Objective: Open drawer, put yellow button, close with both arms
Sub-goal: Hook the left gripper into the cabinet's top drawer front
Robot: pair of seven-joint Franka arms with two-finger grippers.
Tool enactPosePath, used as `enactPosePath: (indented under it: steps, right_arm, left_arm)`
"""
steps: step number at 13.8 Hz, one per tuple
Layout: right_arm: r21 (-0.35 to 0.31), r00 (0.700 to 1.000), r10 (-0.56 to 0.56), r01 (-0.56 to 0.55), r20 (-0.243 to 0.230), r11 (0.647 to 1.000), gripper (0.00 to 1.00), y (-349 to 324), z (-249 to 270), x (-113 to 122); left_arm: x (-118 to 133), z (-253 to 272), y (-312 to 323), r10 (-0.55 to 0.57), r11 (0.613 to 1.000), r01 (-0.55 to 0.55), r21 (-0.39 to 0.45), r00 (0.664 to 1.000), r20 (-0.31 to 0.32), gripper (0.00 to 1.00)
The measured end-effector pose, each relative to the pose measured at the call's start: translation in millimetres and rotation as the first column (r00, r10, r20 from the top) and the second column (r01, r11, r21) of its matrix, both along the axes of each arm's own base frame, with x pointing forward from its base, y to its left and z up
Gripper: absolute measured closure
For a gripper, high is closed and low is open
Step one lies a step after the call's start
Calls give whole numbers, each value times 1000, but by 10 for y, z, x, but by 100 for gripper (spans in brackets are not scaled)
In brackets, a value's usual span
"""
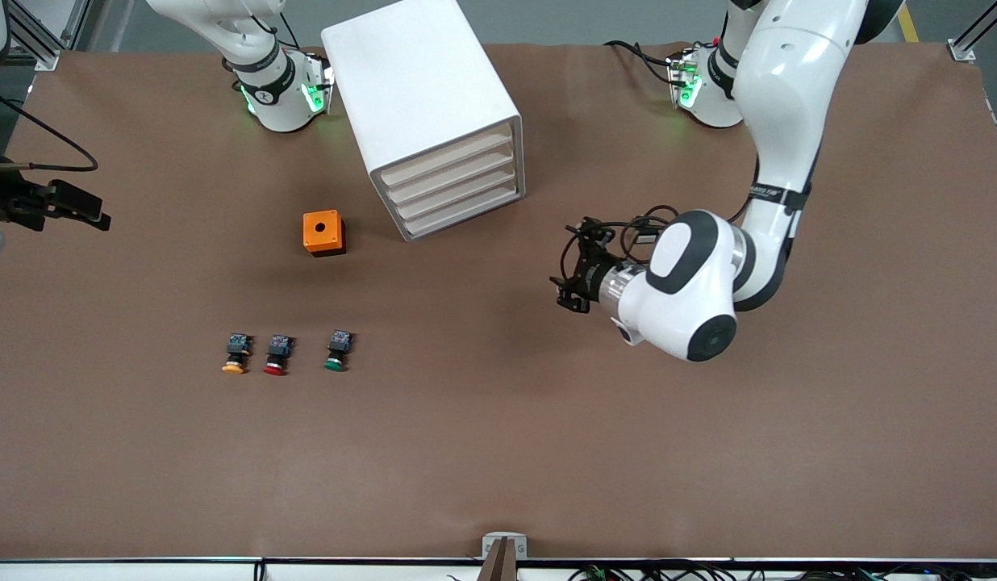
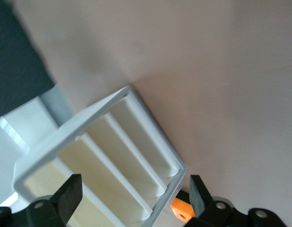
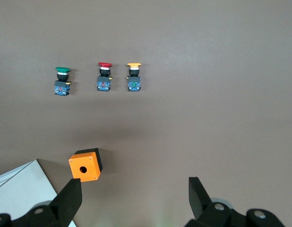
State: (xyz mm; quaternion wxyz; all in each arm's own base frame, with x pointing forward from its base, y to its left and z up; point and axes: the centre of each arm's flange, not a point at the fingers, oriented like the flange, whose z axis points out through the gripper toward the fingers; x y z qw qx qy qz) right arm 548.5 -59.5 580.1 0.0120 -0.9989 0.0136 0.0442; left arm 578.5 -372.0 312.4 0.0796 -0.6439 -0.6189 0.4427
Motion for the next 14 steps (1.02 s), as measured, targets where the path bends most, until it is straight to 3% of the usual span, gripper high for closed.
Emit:
enactPosePath:
  steps: [3,5,9,10,11,12,14]
  right_arm:
    - [-1,1000,-9,9,-10,1000,0,-57,-75,37]
    - [-2,1000,-9,9,-18,1000,0,-56,-130,78]
    - [-3,1000,-9,9,-16,1000,0,-57,-134,108]
    - [-3,1000,-9,9,-14,1000,0,-57,-128,109]
    - [-4,1000,-9,9,-14,1000,0,-57,-126,110]
    - [-4,1000,-9,9,-14,1000,0,-55,-125,110]
    - [-3,1000,-7,7,-14,1000,0,-44,-125,112]
  left_arm:
    - [-238,-224,-249,102,992,-77,100,958,-268,0]
    - [-312,-327,-364,161,983,-114,143,912,-378,0]
    - [-457,-489,-571,215,971,-127,204,841,-497,4]
    - [-512,-510,-639,210,972,-118,205,832,-514,13]
    - [-568,-515,-711,202,973,-109,202,826,-526,13]
    - [-626,-509,-787,194,975,-100,199,822,-536,20]
    - [-758,-505,-935,170,978,-74,194,820,-546,41]
